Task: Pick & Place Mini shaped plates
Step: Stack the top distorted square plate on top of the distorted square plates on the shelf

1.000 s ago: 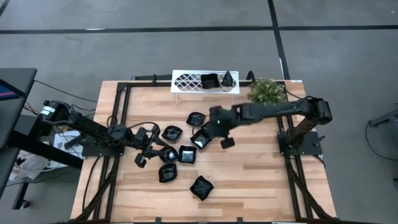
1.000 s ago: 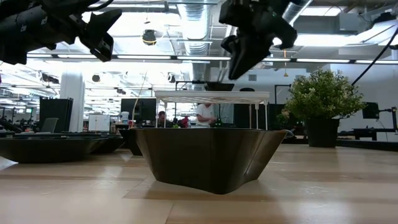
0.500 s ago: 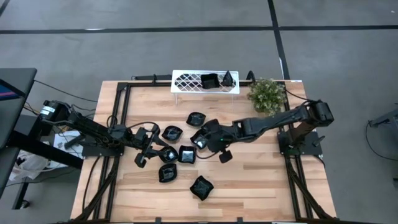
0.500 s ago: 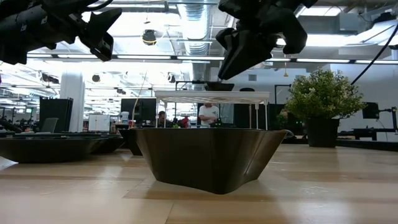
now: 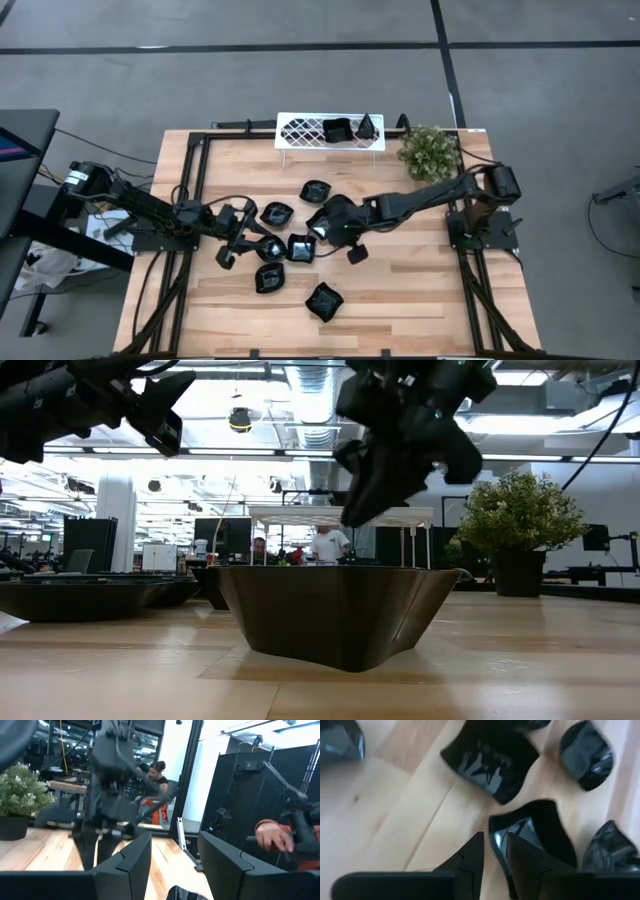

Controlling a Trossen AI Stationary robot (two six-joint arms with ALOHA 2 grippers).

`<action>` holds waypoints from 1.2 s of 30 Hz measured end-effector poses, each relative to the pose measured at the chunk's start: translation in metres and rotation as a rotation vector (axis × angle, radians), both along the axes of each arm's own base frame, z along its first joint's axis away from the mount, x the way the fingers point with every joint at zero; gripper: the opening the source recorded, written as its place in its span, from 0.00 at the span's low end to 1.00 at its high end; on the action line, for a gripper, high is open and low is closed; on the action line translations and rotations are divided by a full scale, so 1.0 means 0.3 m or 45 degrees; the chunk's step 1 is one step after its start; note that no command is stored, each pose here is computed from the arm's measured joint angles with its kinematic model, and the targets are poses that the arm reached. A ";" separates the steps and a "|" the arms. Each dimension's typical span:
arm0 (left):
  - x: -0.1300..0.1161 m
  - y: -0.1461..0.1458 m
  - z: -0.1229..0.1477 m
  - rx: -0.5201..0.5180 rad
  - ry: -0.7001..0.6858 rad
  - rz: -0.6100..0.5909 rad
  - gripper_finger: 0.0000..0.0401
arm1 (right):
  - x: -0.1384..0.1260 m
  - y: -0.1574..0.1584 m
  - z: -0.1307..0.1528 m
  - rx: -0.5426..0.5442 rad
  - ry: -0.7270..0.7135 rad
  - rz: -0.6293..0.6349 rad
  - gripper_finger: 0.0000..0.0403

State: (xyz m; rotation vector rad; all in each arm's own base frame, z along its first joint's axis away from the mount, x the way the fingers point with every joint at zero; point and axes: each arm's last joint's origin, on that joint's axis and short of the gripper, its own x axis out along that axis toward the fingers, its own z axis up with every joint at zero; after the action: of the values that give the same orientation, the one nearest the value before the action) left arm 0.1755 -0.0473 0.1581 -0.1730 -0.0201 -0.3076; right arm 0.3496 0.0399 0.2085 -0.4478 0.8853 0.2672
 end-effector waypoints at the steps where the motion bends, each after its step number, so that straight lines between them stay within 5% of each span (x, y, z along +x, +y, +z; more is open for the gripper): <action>1: 0.000 0.000 0.002 -0.002 -0.008 0.000 0.41 | 0.003 0.000 -0.013 -0.006 0.019 0.004 0.20; 11: -0.004 0.001 0.013 -0.009 -0.033 0.000 0.41 | 0.034 -0.004 -0.113 -0.140 0.126 0.038 0.36; 18: -0.004 0.001 0.014 -0.009 -0.035 0.000 0.41 | 0.047 -0.007 -0.165 -0.210 0.169 0.022 0.39; 36: -0.001 0.010 0.011 -0.038 -0.015 0.018 0.41 | 0.047 -0.025 -0.167 -0.241 0.180 0.007 0.15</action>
State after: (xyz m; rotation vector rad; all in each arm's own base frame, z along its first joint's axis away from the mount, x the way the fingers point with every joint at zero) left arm 0.1752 -0.0443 0.1613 -0.2009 -0.0376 -0.2944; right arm 0.3638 0.0324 0.1584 -0.6130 1.0525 0.2227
